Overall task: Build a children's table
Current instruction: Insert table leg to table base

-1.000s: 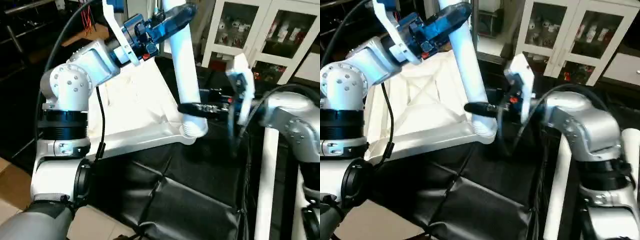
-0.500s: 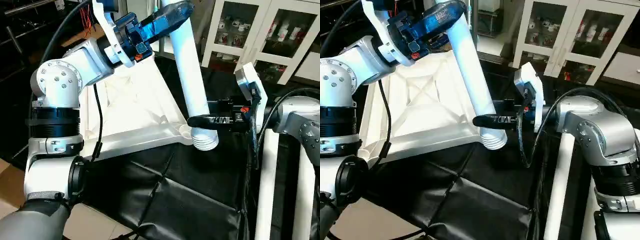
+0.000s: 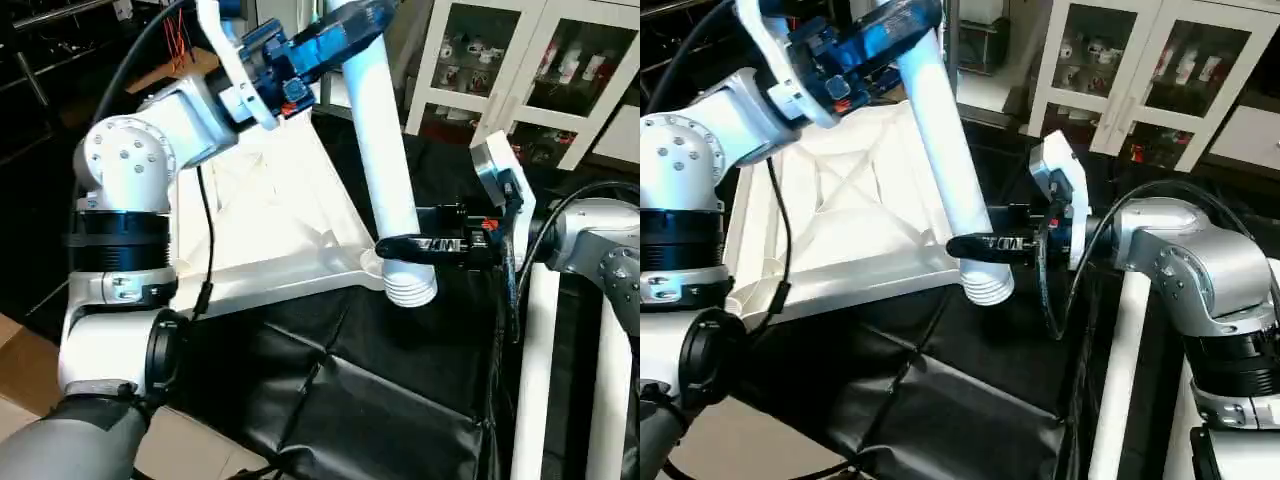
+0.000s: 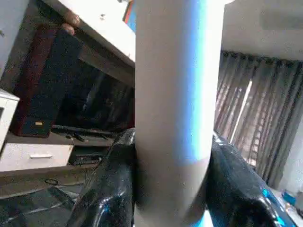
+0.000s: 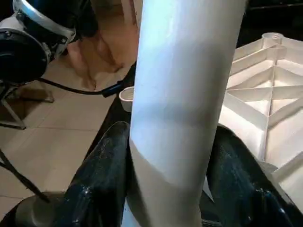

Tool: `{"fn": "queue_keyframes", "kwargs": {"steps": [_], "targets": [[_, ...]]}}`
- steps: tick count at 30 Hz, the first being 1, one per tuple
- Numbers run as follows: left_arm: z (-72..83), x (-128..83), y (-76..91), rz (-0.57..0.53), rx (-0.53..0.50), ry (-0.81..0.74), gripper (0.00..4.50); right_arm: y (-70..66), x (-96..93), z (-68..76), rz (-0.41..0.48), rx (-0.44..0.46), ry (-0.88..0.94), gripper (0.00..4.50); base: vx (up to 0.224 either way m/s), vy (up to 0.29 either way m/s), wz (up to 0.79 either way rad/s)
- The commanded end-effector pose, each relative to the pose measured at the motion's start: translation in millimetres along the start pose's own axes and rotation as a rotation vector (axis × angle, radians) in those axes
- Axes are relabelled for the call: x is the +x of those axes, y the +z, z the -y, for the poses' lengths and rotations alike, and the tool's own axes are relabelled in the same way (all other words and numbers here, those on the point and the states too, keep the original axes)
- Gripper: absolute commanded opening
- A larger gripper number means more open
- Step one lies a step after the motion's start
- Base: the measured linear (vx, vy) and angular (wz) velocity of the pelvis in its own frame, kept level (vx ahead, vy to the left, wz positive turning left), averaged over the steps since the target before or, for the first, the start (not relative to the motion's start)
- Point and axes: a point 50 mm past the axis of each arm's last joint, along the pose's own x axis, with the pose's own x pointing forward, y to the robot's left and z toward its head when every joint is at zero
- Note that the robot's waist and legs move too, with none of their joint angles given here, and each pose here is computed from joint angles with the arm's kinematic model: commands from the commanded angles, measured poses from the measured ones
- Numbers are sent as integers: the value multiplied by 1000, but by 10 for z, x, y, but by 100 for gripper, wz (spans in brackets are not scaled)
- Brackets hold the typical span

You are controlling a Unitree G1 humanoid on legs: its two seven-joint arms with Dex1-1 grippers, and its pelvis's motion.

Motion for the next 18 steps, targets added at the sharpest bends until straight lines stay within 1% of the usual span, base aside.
{"fn": "queue_keyframes", "kwargs": {"steps": [1,7,8,9,10,12,13,14,15,16,18], "targets": [[-17,-12,136,57,29,47,167,59,28,-27,-7,-70,2,189,0,0,0],[-61,-35,134,64,13,65,166,58,39,-2,-12,-89,-26,189,0,0,0],[-77,-36,139,68,22,82,166,60,44,17,-13,-90,-48,245,0,0,0],[-80,-36,141,69,26,87,166,62,45,24,-13,-91,-55,245,0,0,0],[-95,-31,157,81,34,109,166,74,48,61,-5,-94,-89,245,0,0,0],[-137,-18,180,87,77,175,166,96,48,115,5,-109,-141,278,0,0,0],[-141,-17,180,86,82,181,166,96,48,119,4,-112,-146,278,0,0,0],[-262,25,182,45,232,392,164,131,97,274,2,-220,-339,290,0,0,0],[-268,28,182,45,236,403,164,134,101,285,3,-226,-353,297,0,0,0],[-299,41,188,55,253,470,164,151,126,340,15,-261,-426,297,0,0,0],[-337,51,195,74,268,555,164,164,158,391,39,-280,-494,304,0,0,0]]}}
